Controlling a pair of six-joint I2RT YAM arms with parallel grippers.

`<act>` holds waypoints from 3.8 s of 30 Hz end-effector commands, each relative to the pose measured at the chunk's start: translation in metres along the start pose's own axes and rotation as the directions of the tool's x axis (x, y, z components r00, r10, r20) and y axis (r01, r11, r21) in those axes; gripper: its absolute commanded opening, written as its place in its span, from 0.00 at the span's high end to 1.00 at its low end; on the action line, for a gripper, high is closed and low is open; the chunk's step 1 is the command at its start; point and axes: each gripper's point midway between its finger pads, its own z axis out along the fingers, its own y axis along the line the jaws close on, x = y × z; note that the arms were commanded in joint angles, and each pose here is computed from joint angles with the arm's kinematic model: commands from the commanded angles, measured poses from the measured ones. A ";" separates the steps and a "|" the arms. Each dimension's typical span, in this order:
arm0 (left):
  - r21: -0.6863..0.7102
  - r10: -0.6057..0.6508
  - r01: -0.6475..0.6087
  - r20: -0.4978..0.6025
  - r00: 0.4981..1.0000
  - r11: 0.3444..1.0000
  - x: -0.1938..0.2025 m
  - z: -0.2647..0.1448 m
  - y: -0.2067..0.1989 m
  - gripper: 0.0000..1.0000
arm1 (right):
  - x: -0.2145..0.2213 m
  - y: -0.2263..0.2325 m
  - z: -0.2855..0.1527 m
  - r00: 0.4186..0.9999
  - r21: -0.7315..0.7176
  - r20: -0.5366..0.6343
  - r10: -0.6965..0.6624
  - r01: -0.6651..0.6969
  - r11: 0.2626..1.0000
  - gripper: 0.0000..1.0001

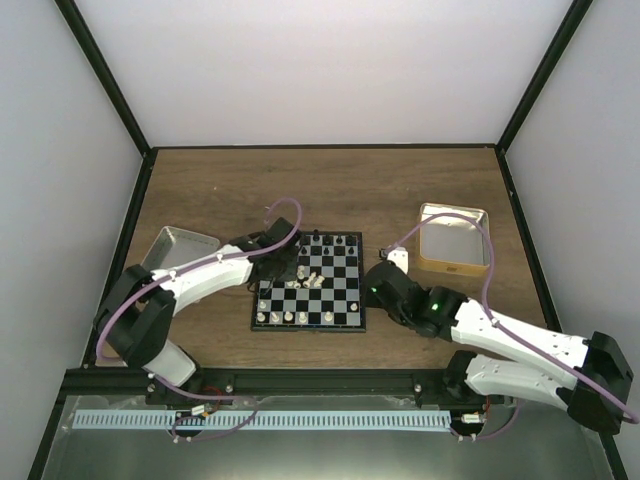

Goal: Set up the chess pieces on the board
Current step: Pick up the chess piece from the chessboard, then place the chess piece on the chessboard.

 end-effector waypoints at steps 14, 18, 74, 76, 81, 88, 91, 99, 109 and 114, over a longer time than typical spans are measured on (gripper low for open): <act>0.016 -0.030 0.030 0.016 0.999 0.999 -0.009 0.017 -0.011 0.77 | -0.008 -0.011 -0.003 0.999 0.041 0.046 0.004 -0.006 0.999 0.69; 0.008 -0.027 0.027 -0.006 1.000 1.000 -0.003 0.023 -0.009 0.77 | -0.008 -0.011 -0.002 0.999 0.042 0.045 0.001 -0.003 0.999 0.69; 0.072 -0.007 0.015 -0.107 0.994 0.997 0.061 -0.010 0.008 0.89 | 0.003 -0.006 0.013 1.000 0.030 0.007 -0.004 0.004 1.000 0.69; 0.077 -0.003 0.012 -0.112 0.994 0.997 0.063 -0.010 0.007 0.89 | 0.003 -0.006 0.013 1.000 0.029 0.007 -0.002 0.001 1.000 0.69; 0.067 0.002 0.006 -0.120 0.993 0.998 0.065 -0.009 0.007 0.89 | 0.005 -0.007 0.014 1.000 0.031 0.003 -0.002 0.001 1.000 0.69; 0.048 0.005 0.003 -0.151 0.989 0.999 0.073 -0.003 0.011 0.89 | 0.006 -0.007 0.014 1.000 0.029 0.002 -0.001 0.000 1.000 0.69; 0.047 0.006 0.001 -0.159 0.987 0.999 0.075 -0.002 0.010 0.89 | 0.007 -0.007 0.014 1.000 0.031 0.000 -0.002 0.002 1.000 0.69; 0.038 0.006 0.000 -0.171 0.985 0.999 0.077 0.000 0.012 0.89 | 0.006 -0.007 0.015 1.000 0.031 0.001 -0.003 0.003 1.000 0.69; 0.040 0.008 -0.001 -0.180 0.984 0.999 0.079 0.002 0.011 0.86 | 0.006 -0.006 0.014 1.000 0.026 0.004 -0.001 0.000 1.000 0.69; 0.053 0.007 0.002 -0.160 0.987 0.999 0.072 -0.004 0.008 0.79 | 0.005 -0.006 0.013 1.000 0.024 0.006 0.000 0.000 1.000 0.69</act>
